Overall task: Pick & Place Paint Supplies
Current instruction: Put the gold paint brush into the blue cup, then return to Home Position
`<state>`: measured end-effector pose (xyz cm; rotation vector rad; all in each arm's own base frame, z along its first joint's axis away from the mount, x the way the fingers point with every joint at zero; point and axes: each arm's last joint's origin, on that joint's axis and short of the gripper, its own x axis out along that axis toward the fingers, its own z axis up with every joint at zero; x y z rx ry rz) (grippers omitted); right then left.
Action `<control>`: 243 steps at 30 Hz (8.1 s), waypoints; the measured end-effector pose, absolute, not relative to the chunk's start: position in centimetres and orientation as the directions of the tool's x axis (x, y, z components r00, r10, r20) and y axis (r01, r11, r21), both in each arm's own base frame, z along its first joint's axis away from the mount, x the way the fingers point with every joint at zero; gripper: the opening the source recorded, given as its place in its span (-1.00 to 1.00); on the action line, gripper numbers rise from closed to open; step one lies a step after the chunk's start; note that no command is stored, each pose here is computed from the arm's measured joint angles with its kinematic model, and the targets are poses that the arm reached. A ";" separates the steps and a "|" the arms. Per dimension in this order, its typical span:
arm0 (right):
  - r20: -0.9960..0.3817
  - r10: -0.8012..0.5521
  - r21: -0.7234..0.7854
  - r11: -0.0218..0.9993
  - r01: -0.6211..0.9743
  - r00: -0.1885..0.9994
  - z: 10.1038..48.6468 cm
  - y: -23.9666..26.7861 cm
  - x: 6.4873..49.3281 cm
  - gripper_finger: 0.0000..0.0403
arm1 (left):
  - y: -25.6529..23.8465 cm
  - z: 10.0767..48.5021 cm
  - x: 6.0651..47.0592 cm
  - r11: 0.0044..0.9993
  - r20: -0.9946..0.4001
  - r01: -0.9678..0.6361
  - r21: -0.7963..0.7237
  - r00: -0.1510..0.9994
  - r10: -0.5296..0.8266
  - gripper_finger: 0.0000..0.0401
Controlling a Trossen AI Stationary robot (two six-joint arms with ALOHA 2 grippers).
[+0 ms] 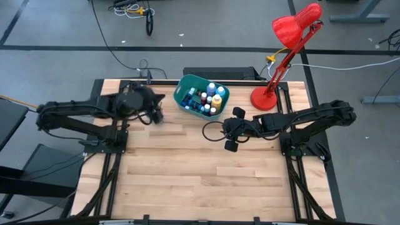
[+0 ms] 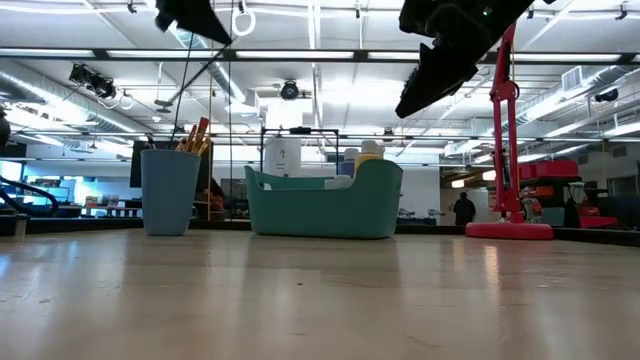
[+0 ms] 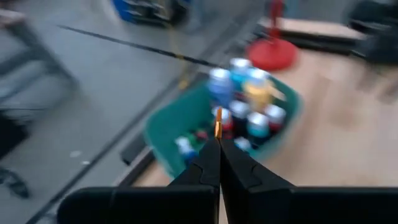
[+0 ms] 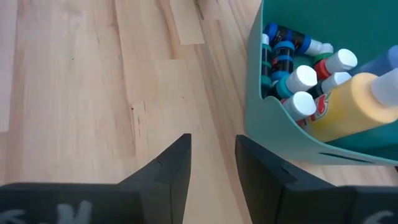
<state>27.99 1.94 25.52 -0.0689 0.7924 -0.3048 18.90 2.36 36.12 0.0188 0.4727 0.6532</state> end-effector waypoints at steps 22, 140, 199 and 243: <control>-0.674 -0.295 -0.178 0.955 0.239 0.677 25.7 1.9 28.2 -0.37 | 3.0 23.5 17.7 0.542 -0.297 -0.835 0.098 0.495 0.816 -0.95; 0.057 0.045 -0.069 0.997 -0.041 0.997 17.6 -0.1 11.6 -0.37 | -0.2 17.4 9.7 0.993 0.089 -0.088 0.077 0.993 0.081 -0.58; 0.057 0.045 -0.069 0.997 -0.041 0.997 17.6 -0.1 11.6 -0.37 | -0.2 17.4 9.8 0.994 0.088 -0.087 0.074 0.993 0.080 -0.58; 0.057 0.045 -0.069 0.997 -0.041 0.997 17.6 -0.1 11.6 -0.37 | -0.2 17.4 9.8 0.994 0.088 -0.087 0.073 0.993 0.080 -0.58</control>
